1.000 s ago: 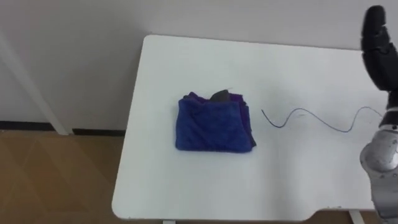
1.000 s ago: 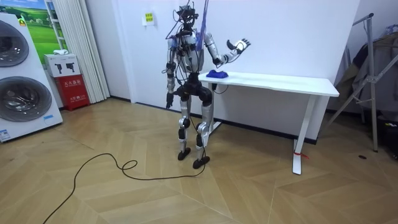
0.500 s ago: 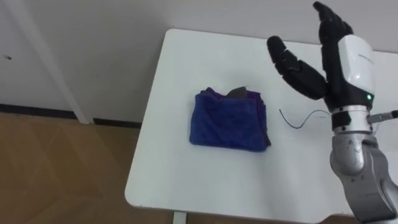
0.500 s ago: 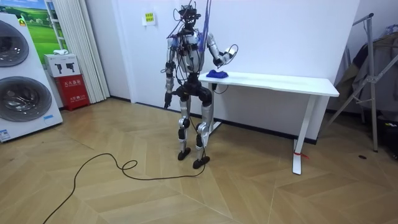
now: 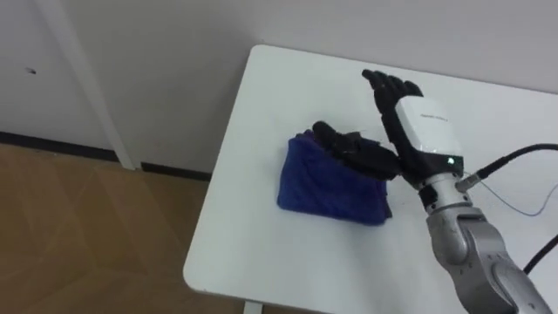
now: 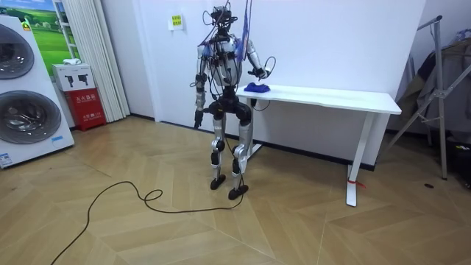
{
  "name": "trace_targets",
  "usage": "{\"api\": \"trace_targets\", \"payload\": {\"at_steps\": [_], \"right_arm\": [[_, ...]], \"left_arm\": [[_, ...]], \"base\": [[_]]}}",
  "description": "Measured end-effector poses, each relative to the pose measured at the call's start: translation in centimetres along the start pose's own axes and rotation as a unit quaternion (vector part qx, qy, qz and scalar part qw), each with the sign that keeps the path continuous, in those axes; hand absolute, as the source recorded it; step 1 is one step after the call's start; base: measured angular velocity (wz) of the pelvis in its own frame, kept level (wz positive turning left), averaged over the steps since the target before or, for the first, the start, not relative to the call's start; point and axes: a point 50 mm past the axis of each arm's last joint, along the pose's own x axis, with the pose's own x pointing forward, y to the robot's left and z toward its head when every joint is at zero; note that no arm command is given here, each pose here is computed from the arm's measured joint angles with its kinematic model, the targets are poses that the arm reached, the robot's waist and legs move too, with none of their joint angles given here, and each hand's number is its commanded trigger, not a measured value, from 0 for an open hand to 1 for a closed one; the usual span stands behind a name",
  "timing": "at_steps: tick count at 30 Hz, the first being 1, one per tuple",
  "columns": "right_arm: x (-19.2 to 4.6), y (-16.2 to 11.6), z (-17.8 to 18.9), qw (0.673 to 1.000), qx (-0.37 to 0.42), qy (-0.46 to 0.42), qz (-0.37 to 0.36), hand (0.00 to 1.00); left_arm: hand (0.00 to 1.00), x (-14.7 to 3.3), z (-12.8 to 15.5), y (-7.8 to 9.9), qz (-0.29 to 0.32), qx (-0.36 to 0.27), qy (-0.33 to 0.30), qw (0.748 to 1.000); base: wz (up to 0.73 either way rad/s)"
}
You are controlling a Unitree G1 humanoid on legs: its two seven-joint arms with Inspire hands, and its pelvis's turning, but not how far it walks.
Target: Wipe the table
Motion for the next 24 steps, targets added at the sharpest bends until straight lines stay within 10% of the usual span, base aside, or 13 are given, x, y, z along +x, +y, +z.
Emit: {"api": "trace_targets", "payload": {"at_steps": [24], "right_arm": [[-1.5,5.3,-0.3,0.992,-0.068,-0.001,0.108,0.00]], "left_arm": [[0.00,0.3,1.3,-0.1,0.001,-0.002,-0.020,1.000]], "base": [[0.02]]}}
